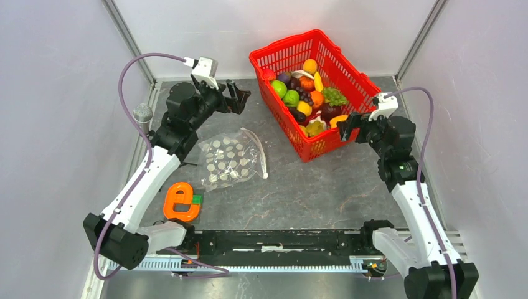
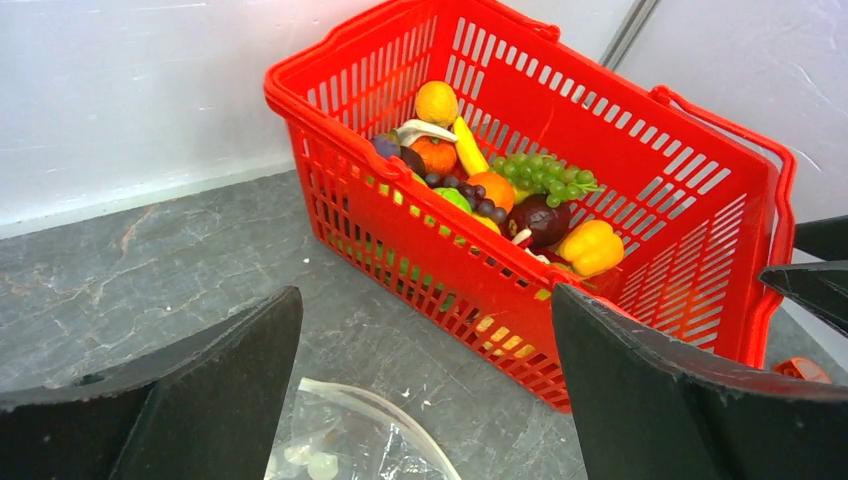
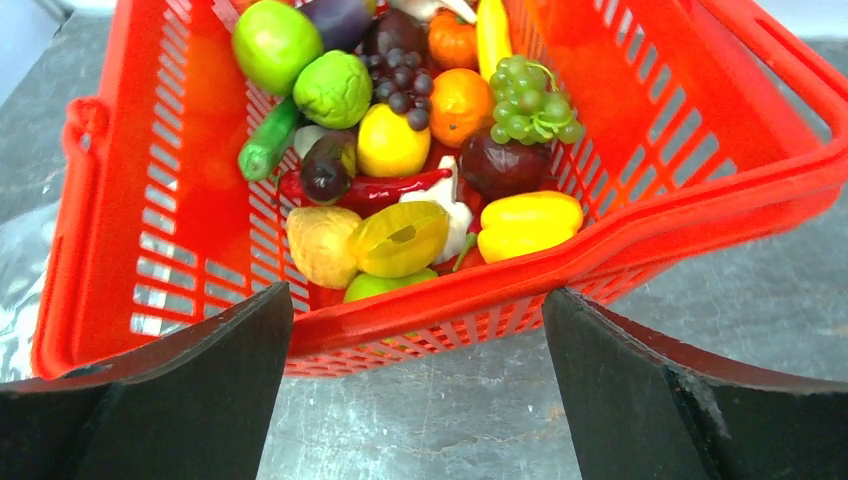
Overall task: Place the food in the zip-top bag and seal the zipper
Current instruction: Adjust the bin at the center of the board.
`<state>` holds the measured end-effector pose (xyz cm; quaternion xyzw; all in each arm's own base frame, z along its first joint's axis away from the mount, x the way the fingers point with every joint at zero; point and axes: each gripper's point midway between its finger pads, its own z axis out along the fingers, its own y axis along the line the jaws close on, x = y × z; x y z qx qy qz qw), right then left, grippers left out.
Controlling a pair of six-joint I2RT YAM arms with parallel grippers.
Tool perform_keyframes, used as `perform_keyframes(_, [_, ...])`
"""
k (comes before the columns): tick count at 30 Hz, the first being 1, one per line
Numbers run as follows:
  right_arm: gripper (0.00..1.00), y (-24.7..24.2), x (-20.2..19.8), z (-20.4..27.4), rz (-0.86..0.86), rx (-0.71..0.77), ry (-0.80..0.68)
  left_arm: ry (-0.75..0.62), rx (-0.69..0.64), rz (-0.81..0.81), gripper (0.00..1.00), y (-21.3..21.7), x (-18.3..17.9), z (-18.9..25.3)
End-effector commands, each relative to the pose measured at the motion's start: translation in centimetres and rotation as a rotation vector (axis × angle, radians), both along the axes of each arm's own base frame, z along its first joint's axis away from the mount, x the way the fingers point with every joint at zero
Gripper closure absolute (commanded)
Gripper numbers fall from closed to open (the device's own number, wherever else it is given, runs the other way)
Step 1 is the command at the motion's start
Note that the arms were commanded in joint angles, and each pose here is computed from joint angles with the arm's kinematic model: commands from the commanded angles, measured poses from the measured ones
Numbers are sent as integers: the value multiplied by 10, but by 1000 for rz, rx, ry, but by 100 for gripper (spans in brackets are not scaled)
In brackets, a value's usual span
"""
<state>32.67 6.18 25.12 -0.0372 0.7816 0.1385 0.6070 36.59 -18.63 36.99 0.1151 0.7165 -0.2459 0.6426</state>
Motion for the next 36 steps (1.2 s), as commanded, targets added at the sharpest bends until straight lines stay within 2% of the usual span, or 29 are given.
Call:
perform_keyframes(1, [2,49,-6,63,244,-69,-140,-118,-6,41,0,3,4,25])
perform_keyframes(5, [2,17,4,81,54,-138,-137,-173,-15,-14,0,-3,-3,24])
perform_keyframes(8, [2,10,4,91,0,-122,-170,-122,-77,42,0,3,0,19])
perform_keyframes(10, [2,24,4,94,76,-97,-182,-52,-82,53,0,3,2,9])
perform_keyframes(13, [2,61,2,84,245,-64,-144,-55,6,-165,0,-27,-15,0])
perform_keyframes(14, [2,71,2,79,279,-62,-129,-41,-4,-184,0,-30,-17,-4])
perform_keyframes(17, [1,96,4,63,342,-64,-90,59,-146,-83,0,-20,-13,-18])
perform_keyframes(20, [2,105,12,46,366,-112,-36,0,-101,-216,0,-32,-29,-23])
perform_keyframes(24, [2,75,42,7,171,-220,74,193,55,-241,0,-36,-26,-64])
perform_keyframes(27, [2,32,65,-16,-55,-369,124,268,262,-148,0,-35,-21,-100])
perform_keyframes(30, [1,-1,82,-38,-179,-474,217,336,329,-73,0,-34,-22,-124])
perform_keyframes(34, [2,-51,88,-80,-276,-431,371,396,393,-2,0,-27,-24,-153])
perform_keyframes(36, [2,-74,79,-91,-350,-386,387,424,403,3,0,-26,-29,-162])
